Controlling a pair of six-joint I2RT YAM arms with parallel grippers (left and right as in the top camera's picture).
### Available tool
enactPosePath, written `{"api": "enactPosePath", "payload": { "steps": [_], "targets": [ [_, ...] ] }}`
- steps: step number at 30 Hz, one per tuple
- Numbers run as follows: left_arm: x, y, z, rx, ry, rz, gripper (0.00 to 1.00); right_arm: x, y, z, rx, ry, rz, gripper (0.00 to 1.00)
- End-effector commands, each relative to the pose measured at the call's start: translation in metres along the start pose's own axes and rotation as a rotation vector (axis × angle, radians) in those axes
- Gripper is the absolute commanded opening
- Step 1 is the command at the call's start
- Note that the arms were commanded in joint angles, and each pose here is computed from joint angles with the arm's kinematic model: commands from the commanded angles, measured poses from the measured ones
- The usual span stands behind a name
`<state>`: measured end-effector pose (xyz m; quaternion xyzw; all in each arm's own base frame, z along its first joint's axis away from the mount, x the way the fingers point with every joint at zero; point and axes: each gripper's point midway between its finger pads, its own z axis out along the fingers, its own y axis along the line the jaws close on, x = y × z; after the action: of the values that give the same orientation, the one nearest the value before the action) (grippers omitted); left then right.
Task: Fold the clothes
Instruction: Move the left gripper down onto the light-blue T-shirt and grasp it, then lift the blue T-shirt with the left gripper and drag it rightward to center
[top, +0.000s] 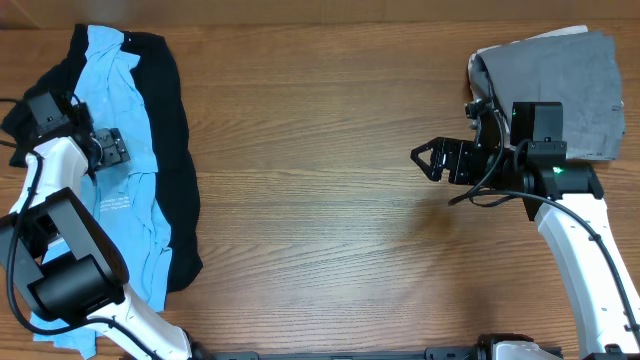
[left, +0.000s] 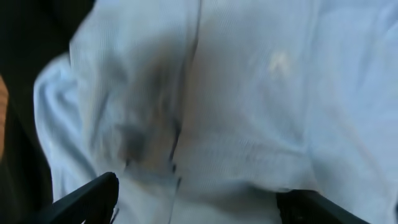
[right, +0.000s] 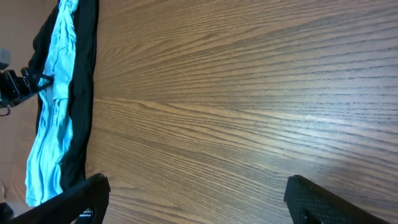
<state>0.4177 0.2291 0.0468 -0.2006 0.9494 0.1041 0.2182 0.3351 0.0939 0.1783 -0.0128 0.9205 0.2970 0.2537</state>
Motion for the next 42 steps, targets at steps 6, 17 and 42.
{"api": "enactPosePath", "payload": {
  "steps": [6,17,42],
  "targets": [
    [-0.023,-0.013,0.002,0.059,-0.080,0.004,0.70,-0.014,0.006,-0.004,-0.002,-0.036,-0.034,0.94],
    [-0.011,-0.018,0.037,0.063,-0.046,-0.020,0.42,-0.017,0.007,-0.004,-0.004,-0.049,-0.042,0.93],
    [-0.108,-0.090,-0.139,0.237,-0.336,-0.012,0.04,-0.028,0.010,-0.008,-0.009,-0.087,-0.062,0.61]
  ]
}}
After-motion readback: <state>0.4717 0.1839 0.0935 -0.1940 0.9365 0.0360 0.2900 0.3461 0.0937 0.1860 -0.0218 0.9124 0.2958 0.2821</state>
